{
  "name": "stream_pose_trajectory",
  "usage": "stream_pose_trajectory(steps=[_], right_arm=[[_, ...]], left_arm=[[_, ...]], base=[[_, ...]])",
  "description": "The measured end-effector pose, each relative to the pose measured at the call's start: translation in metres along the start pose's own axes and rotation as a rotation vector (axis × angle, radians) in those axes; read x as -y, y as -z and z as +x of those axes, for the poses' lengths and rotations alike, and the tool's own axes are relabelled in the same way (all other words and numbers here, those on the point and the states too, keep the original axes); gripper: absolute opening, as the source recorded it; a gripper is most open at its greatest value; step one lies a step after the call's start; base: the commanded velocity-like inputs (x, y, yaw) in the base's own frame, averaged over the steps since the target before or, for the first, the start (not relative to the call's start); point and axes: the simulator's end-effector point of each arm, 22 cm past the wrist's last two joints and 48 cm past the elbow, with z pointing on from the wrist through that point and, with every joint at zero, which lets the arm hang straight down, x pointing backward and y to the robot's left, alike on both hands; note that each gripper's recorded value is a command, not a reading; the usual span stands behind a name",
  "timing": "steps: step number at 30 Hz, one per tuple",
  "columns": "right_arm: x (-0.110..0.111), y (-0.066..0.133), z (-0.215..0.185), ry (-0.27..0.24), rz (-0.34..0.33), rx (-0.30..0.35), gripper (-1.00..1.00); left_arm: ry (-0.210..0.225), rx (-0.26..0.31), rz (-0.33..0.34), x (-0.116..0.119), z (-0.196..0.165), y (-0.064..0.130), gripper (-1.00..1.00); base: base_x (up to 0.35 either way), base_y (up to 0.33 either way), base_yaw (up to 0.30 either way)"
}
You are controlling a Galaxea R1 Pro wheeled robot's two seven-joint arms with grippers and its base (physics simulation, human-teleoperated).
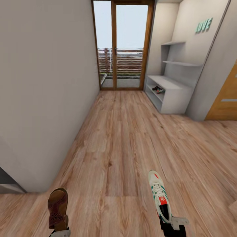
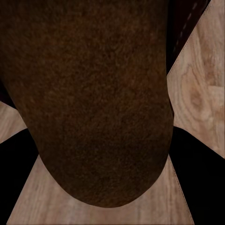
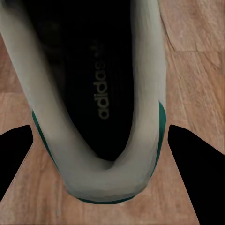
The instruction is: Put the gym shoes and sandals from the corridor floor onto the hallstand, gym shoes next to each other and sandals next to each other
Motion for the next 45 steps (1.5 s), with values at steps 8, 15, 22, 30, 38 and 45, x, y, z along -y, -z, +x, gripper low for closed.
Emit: stream_pose_trajectory(steps=[8, 15, 22, 30, 38, 45], right_arm=[[0.0000, 0.0000, 0.0000, 0.000, 0.000, 0.000, -1.00], [0.0000, 0.0000, 0.0000, 0.000, 0.000, 0.000, -1.00], [0.0000, 0.0000, 0.0000, 0.000, 0.000, 0.000, -1.00], [0.0000, 0.0002, 0.0003, 0.000, 0.000, -0.001, -1.00], [0.0000, 0.0000, 0.0000, 0.000, 0.000, 0.000, -1.00], [0.0000, 0.0000, 0.0000, 0.000, 0.000, 0.000, -1.00]], left_arm=[[0.000, 0.000, 0.000, -0.0001, 0.0000, 0.0000, -1.00], [0.000, 0.000, -0.001, -0.0002, 0.0000, 0.0000, -1.00], [0.000, 0.000, -0.001, -0.0002, 0.0000, 0.0000, -1.00], [0.000, -0.001, -0.001, 0.0000, 0.0006, 0.0002, -1.00], [0.000, 0.000, 0.000, -0.0001, 0.0001, 0.0000, -1.00], [0.000, -0.001, 0.000, 0.0000, 0.0002, 0.0001, -1.00]], base=[[0.337, 0.000, 0.000], [0.337, 0.000, 0.000], [0.337, 0.000, 0.000], [0.337, 0.000, 0.000], [0.337, 0.000, 0.000], [0.337, 0.000, 0.000]])
